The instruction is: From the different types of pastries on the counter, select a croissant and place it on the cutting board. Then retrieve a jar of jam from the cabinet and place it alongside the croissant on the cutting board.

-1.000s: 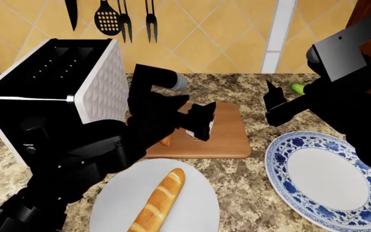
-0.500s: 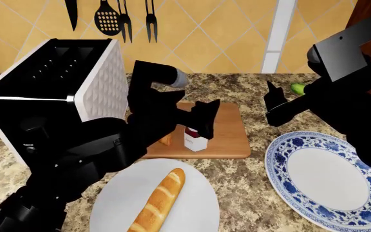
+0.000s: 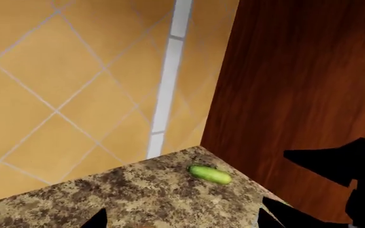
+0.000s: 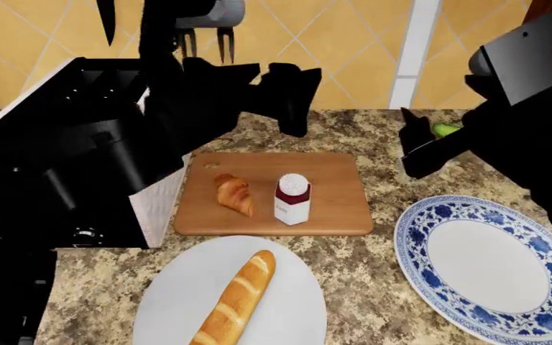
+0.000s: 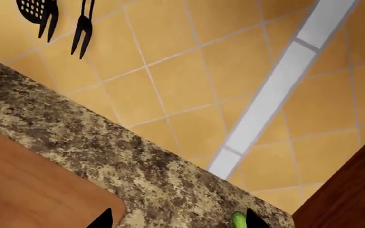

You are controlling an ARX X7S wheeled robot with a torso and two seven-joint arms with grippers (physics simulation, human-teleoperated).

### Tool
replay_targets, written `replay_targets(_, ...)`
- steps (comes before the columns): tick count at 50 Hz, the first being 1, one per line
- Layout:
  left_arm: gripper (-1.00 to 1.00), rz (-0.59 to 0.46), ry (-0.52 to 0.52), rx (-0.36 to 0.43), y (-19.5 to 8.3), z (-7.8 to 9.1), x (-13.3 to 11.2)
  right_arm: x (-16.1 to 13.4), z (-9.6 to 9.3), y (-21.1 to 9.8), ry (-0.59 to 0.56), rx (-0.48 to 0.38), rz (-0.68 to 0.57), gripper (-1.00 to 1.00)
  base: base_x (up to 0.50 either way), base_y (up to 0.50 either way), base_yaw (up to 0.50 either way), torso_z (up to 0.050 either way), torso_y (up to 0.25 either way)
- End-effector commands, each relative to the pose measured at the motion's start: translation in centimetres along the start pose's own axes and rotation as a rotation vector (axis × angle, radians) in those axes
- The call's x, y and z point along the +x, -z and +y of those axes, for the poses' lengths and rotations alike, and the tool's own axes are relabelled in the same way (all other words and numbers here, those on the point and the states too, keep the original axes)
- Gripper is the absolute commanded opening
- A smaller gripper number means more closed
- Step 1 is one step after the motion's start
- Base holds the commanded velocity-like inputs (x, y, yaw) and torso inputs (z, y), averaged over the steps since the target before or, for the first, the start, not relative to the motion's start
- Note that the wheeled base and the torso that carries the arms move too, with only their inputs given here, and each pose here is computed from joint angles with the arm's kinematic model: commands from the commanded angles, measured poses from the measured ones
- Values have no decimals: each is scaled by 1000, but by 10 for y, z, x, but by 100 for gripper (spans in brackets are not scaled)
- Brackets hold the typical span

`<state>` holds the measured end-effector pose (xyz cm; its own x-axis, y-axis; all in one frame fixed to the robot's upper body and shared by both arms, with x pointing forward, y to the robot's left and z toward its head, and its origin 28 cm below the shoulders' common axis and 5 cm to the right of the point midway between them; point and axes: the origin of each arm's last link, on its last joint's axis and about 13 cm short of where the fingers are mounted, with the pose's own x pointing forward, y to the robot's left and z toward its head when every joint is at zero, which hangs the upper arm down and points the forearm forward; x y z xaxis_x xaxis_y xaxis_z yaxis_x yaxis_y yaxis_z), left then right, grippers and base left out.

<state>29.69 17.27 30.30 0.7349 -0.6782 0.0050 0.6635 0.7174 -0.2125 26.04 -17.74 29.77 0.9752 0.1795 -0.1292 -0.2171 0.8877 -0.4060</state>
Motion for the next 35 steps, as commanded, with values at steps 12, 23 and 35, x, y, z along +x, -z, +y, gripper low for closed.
replay_targets(12,100,11,25,56,-79,-9,-39,-25,-8,-19,-35,77,-202,100,0,0,0,0,0)
replay_targets(23,100,-16,-83,93,-89,8,-60,-51,-18,-31,56,81,-360,100,0,0,0,0,0)
replay_targets(35,100,-24,-194,153,-96,21,-75,-65,-20,-36,102,118,-491,100,0,0,0,0,0)
